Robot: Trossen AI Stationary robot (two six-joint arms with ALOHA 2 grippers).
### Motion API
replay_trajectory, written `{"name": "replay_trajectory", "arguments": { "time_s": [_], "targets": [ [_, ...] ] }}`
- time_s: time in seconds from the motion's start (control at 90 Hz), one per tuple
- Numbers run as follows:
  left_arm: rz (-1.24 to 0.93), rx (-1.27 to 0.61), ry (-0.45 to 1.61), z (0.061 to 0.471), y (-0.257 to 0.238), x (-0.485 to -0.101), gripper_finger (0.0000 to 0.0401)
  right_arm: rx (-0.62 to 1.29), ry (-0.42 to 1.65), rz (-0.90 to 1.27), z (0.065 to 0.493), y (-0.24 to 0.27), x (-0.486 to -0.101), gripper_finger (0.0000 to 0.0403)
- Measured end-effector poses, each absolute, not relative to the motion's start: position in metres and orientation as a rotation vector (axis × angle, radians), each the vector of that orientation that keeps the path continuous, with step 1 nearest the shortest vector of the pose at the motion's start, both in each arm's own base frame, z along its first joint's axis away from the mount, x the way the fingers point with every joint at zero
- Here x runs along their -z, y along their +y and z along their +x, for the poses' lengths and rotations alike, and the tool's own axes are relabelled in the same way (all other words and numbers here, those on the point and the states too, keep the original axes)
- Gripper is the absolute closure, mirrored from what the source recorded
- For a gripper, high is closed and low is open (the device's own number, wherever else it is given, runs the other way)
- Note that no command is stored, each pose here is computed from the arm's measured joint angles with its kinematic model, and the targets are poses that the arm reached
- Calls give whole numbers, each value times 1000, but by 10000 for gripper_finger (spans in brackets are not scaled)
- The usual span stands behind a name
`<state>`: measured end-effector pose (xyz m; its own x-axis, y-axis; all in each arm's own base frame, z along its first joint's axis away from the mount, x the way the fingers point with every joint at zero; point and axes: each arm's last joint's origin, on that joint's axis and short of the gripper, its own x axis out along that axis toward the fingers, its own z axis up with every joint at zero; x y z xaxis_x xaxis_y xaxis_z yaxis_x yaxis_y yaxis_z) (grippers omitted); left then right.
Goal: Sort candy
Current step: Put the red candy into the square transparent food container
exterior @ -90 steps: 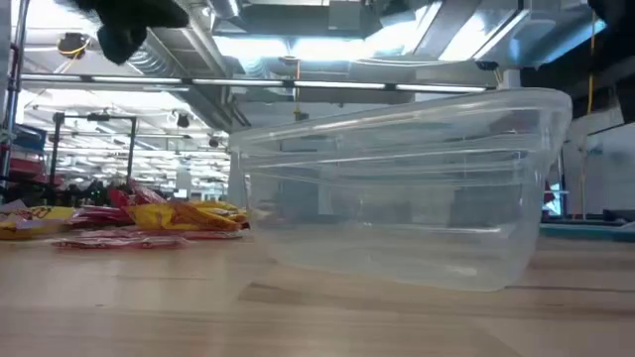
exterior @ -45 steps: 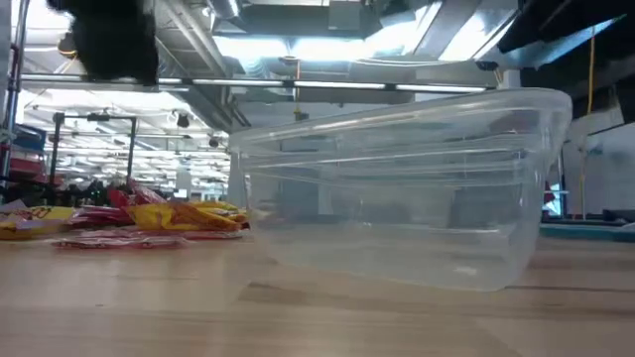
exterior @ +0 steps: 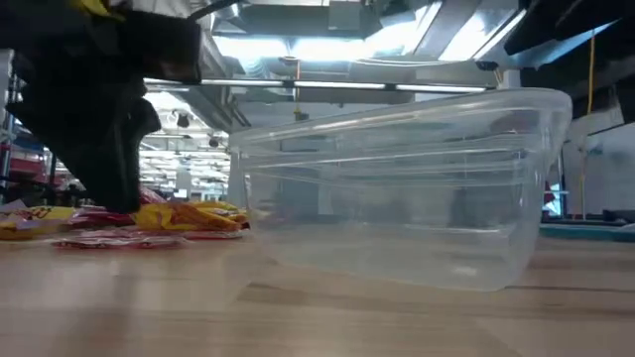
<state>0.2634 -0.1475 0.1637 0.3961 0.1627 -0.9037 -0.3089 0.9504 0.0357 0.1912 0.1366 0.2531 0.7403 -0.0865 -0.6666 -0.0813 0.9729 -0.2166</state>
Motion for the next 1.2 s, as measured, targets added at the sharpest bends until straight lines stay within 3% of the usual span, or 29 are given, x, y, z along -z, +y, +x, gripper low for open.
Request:
{"name": "replay_trajectory", "arguments": {
  "time_s": [0.222,0.522,0.689,0.911,1.2],
  "targets": [
    [-114,-302,1131,261,-143,-156,243,-5,746,-230,191,137,-253,155],
    [-236,-265,1125,252,-140,-134,246,-37,781,-199,190,138,-246,155],
    [-289,-272,1098,253,-140,-131,289,-30,829,-172,186,135,-233,155],
    [-381,-272,1054,257,-144,-131,385,-63,851,-139,181,140,-230,155],
    [-307,-304,1146,268,-156,-171,399,-83,789,-198,163,159,-231,155]
  ]
}}
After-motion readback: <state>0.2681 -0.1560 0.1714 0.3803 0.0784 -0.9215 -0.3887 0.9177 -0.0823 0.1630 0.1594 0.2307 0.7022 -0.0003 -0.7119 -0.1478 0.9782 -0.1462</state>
